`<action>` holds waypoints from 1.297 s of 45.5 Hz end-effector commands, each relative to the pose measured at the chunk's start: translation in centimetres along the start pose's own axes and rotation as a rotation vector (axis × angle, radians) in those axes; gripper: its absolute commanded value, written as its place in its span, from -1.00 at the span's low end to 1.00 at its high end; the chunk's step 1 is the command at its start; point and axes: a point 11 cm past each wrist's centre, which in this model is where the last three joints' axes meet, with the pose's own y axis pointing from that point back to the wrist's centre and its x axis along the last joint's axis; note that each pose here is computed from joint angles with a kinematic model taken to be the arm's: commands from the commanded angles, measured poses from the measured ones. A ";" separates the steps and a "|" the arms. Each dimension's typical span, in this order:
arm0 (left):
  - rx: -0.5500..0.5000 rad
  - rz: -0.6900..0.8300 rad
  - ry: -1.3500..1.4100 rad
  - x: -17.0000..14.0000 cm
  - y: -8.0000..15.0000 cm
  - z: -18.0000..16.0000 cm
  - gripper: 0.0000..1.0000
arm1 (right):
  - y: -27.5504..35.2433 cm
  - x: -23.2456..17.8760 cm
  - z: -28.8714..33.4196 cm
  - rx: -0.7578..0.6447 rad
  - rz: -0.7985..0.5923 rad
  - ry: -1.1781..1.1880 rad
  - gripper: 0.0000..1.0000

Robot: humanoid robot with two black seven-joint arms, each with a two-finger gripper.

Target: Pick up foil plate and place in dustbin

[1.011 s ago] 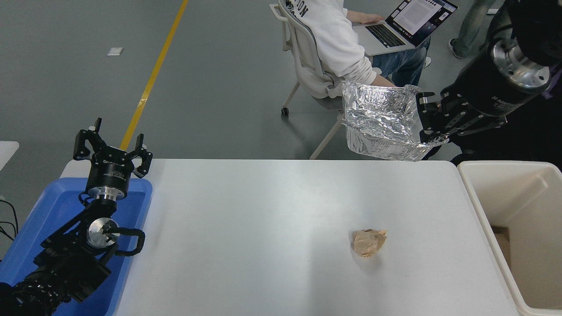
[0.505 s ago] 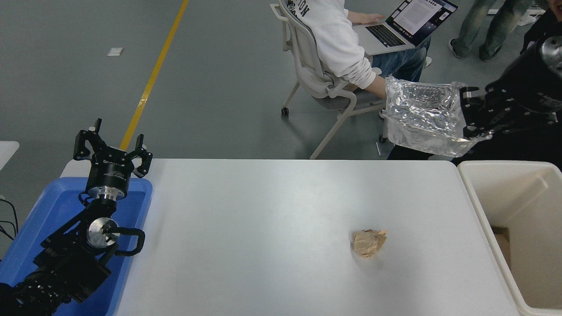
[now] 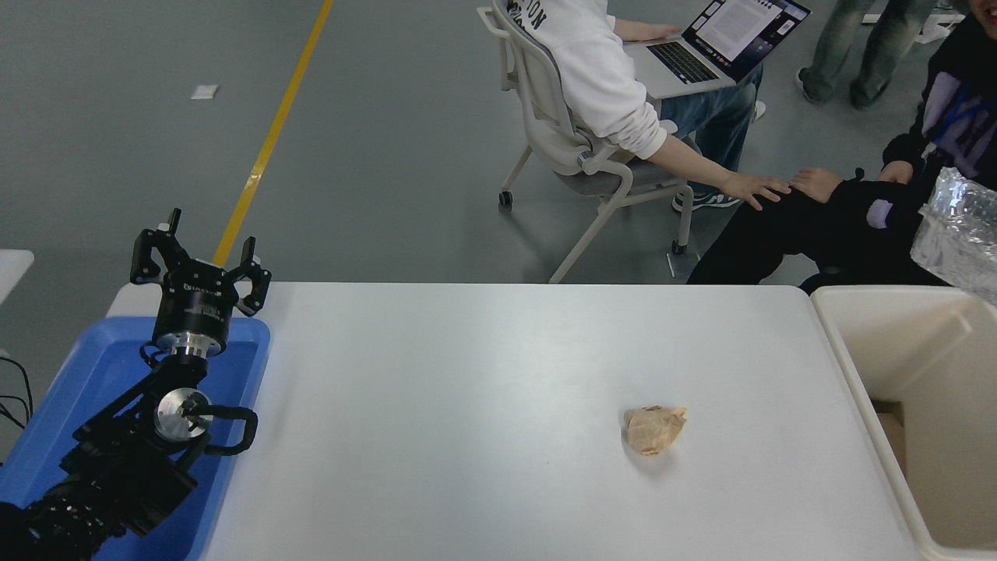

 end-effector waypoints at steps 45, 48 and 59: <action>0.000 0.002 -0.001 0.0 0.0 0.0 0.98 | -23.2 -6.1 10.6 -0.295 0.428 -0.031 -1.00; 0.000 0.001 0.000 0.0 0.0 0.0 0.98 | -23.6 -6.8 11.0 -0.305 0.442 -0.022 -1.00; 0.000 0.001 0.000 0.0 0.0 0.0 0.98 | -23.9 -7.4 11.6 -0.311 0.458 -0.035 -1.00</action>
